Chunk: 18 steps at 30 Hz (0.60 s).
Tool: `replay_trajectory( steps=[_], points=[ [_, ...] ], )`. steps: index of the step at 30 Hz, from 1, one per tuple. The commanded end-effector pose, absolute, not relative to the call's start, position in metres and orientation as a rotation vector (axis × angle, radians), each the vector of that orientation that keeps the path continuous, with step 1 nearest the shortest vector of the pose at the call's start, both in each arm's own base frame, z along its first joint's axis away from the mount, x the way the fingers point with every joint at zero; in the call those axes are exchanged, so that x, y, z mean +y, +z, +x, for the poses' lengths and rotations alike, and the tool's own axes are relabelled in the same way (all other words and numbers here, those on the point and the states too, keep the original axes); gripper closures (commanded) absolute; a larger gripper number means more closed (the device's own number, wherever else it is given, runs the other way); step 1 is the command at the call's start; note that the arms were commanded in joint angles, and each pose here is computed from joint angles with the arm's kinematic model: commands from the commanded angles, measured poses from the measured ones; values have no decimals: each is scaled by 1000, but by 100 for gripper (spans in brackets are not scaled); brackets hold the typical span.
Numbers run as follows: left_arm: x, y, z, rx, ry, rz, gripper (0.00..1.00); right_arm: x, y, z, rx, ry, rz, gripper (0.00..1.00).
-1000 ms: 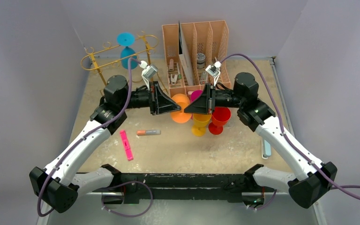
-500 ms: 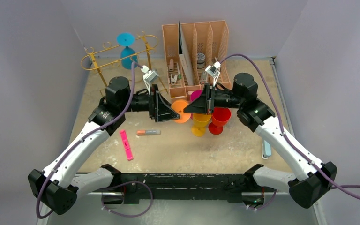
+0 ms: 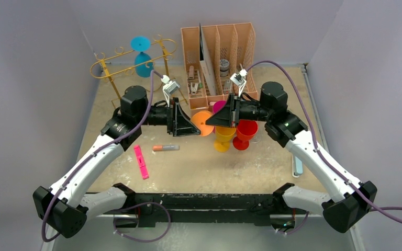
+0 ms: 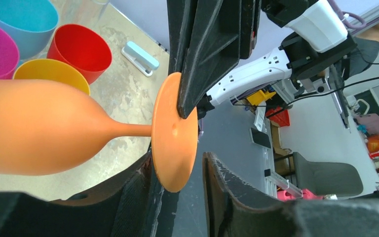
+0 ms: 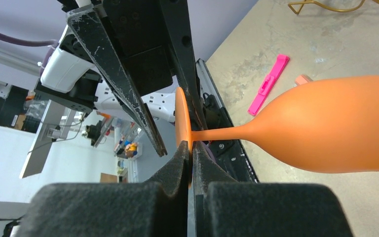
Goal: Take the wine glass off the wine glass rack
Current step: Place the wine glass at the center of the board.
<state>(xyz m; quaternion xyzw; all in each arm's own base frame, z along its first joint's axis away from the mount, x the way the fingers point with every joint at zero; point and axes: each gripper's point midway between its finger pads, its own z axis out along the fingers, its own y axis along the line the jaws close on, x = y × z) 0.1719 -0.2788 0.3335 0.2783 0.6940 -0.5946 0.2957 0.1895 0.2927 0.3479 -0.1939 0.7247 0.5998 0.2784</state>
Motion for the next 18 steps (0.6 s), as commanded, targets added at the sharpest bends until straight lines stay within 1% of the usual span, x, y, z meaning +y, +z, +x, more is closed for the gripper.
replay_trajectory(
  steps=[1, 7, 13, 18],
  points=[
    [-285, 349, 174, 1755, -1629, 733, 63, 291, 358, 184, 1887, 1600, -565, 100],
    [-285, 344, 172, 1771, -1641, 748, 80, 291, 358, 184, 1883, 1599, -566, 100],
    [-284, 344, 171, 1776, -1630, 761, 100, 291, 360, 184, 1874, 1603, -572, 100],
    [-285, 341, 173, 1789, -1629, 758, 100, 290, 360, 184, 1865, 1594, -572, 100]
  ],
)
